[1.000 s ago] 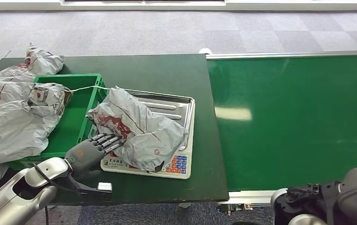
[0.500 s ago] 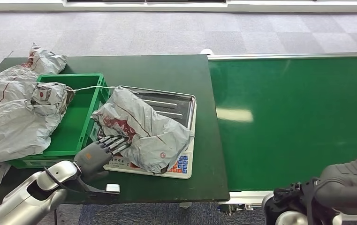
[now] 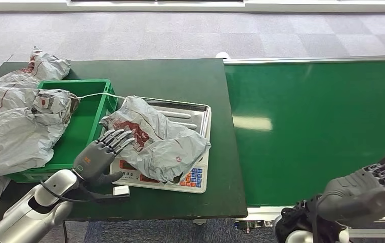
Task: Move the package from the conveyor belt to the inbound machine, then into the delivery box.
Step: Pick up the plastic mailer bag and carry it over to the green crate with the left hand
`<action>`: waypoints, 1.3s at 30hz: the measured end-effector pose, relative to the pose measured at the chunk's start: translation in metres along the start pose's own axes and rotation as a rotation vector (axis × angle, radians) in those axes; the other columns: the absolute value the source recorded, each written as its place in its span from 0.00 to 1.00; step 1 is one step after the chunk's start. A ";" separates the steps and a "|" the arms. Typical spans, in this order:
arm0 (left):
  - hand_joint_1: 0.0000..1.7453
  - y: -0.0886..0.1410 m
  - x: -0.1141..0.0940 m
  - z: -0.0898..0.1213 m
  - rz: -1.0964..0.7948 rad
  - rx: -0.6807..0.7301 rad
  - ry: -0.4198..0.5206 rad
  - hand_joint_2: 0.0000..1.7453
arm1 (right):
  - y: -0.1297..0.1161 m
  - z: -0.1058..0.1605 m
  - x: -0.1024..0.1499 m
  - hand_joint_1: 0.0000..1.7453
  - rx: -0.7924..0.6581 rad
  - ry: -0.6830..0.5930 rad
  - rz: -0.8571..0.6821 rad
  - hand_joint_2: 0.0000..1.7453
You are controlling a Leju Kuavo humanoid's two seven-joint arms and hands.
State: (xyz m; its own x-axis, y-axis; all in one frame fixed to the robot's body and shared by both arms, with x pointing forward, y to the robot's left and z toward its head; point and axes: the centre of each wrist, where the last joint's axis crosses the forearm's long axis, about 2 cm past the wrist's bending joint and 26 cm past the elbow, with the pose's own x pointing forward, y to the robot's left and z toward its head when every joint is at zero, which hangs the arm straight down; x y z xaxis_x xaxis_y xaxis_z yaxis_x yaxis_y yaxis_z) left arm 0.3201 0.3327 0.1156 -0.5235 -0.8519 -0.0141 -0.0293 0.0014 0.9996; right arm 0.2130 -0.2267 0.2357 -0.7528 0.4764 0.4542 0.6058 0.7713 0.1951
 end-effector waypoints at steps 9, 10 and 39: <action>0.00 0.021 0.000 -0.015 0.001 0.097 0.011 0.00 | 0.005 0.008 0.000 0.00 0.040 0.013 -0.012 0.00; 0.00 0.024 0.000 -0.016 -0.002 0.103 0.010 0.00 | 0.005 0.009 -0.001 0.00 0.046 0.016 -0.015 0.00; 1.00 -0.006 0.080 -0.109 0.093 0.104 -0.080 1.00 | 0.023 0.042 -0.013 0.00 0.171 0.112 -0.056 0.00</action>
State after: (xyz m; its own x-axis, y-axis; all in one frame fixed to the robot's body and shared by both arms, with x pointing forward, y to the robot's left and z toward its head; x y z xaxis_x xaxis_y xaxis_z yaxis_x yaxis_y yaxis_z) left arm 0.3713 0.2079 0.1116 -0.5941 -0.8011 0.0723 -0.0635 0.1363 0.9886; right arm 0.2256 -0.1974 0.1982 -0.7449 0.3886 0.5423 0.5046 0.8599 0.0769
